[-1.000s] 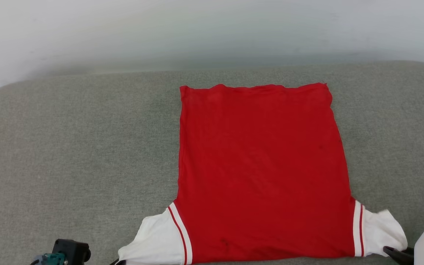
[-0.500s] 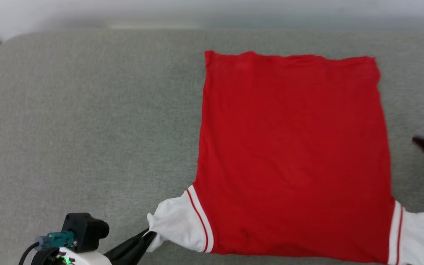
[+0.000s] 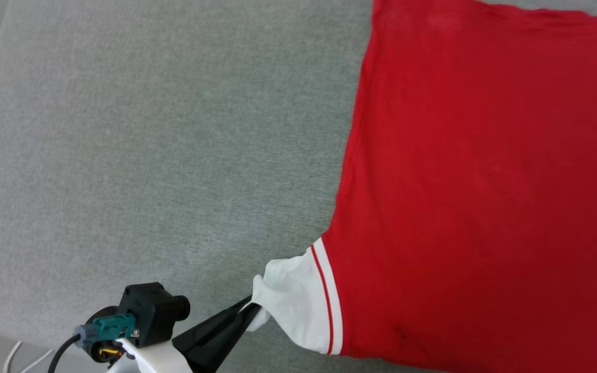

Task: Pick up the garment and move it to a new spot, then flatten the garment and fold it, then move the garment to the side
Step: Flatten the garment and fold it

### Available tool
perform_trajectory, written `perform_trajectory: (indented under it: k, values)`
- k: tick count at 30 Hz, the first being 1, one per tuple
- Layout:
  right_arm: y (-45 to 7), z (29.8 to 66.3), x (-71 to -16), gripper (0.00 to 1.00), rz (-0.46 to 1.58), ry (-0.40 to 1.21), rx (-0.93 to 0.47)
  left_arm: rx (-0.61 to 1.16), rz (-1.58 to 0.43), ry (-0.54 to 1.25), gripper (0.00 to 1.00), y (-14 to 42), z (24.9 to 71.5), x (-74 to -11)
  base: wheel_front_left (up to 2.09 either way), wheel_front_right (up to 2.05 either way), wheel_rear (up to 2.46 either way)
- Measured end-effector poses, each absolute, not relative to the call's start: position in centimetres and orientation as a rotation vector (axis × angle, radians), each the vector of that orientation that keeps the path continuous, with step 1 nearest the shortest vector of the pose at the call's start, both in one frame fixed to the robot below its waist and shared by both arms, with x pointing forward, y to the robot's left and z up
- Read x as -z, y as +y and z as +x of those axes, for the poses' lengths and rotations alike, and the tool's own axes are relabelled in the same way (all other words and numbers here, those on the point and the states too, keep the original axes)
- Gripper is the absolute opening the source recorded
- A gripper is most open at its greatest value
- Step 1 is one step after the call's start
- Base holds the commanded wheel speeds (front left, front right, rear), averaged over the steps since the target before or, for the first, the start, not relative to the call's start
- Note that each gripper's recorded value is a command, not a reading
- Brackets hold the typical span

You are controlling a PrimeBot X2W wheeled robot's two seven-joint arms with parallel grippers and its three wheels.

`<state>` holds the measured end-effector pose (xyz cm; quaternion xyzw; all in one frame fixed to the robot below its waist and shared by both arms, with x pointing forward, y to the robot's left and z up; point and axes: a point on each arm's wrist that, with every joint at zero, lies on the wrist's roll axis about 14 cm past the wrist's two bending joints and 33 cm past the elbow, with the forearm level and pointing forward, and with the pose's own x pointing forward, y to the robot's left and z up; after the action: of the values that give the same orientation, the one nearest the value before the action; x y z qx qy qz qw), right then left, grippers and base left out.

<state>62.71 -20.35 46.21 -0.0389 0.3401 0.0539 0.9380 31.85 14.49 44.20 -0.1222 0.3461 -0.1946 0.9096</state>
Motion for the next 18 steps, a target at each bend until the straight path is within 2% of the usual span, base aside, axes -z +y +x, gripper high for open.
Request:
perform_trajectory:
  k: [5,11,17,18]
  values:
    - [-19.0,64.8,-41.6,1.00,-0.020,0.774,-0.103,0.353,-0.251,0.738,0.00,15.5,32.1,-43.1,0.00,0.00,0.00]
    - [-18.3,64.3,-36.8,1.00,0.026,0.950,-0.083,0.327,-0.256,0.766,0.00,16.0,32.0,-42.0,0.00,0.00,0.00]
    - [-18.3,63.5,-35.6,1.00,0.044,1.039,-0.061,0.326,-0.256,0.774,0.00,16.1,32.0,-41.6,0.00,0.00,0.00]
    - [-18.2,63.3,-35.6,0.48,0.047,1.048,-0.062,0.326,-0.254,0.772,0.00,16.2,32.1,-41.6,0.00,0.00,0.00]
